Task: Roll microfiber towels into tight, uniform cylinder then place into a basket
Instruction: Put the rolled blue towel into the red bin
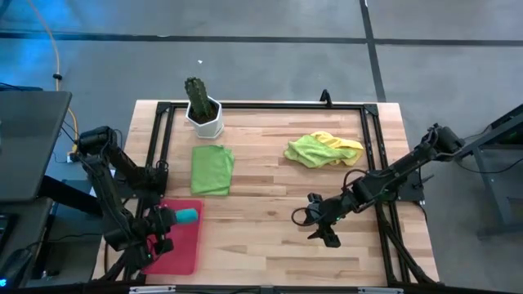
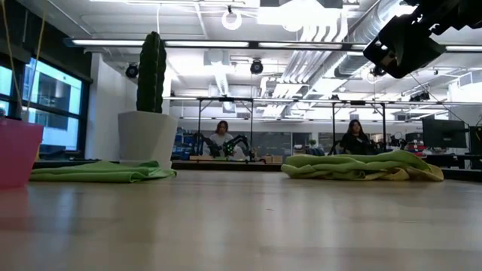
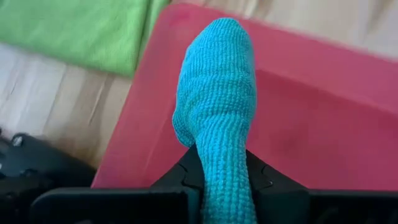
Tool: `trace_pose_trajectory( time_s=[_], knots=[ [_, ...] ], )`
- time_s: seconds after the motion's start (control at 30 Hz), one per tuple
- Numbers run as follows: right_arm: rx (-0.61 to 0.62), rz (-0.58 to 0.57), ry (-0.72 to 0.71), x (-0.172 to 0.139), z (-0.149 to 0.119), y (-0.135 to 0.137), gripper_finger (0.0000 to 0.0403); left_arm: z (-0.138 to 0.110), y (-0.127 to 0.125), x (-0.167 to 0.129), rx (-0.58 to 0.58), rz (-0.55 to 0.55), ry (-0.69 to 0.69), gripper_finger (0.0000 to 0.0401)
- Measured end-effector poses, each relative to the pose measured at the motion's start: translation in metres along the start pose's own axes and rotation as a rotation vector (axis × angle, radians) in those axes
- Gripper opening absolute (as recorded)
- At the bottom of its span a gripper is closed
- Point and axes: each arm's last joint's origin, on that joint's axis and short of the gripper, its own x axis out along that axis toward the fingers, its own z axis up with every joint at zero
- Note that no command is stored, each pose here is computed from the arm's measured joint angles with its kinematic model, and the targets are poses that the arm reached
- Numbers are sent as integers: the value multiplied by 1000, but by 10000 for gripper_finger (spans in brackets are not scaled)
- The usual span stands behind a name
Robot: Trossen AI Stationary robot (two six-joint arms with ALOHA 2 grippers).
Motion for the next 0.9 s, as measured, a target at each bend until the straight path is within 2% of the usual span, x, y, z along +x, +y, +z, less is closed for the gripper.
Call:
trace_pose_trajectory(
  time_s=[0.1,0.23,0.47,0.77,0.9],
  knots=[
    [2,-11,-5,0,0,0,227,-2,3,14,-23,21,36,29],
    [2,-12,-5,0,0,0,227,0,3,29,-28,12,13,30],
    [2,-13,-6,0,0,0,227,10,-3,49,19,-63,-37,30],
    [3,-13,-6,0,0,0,227,42,-7,64,9,-101,-138,31],
    [3,-13,-5,0,0,0,227,51,-3,70,107,-90,-83,30]
  ],
)
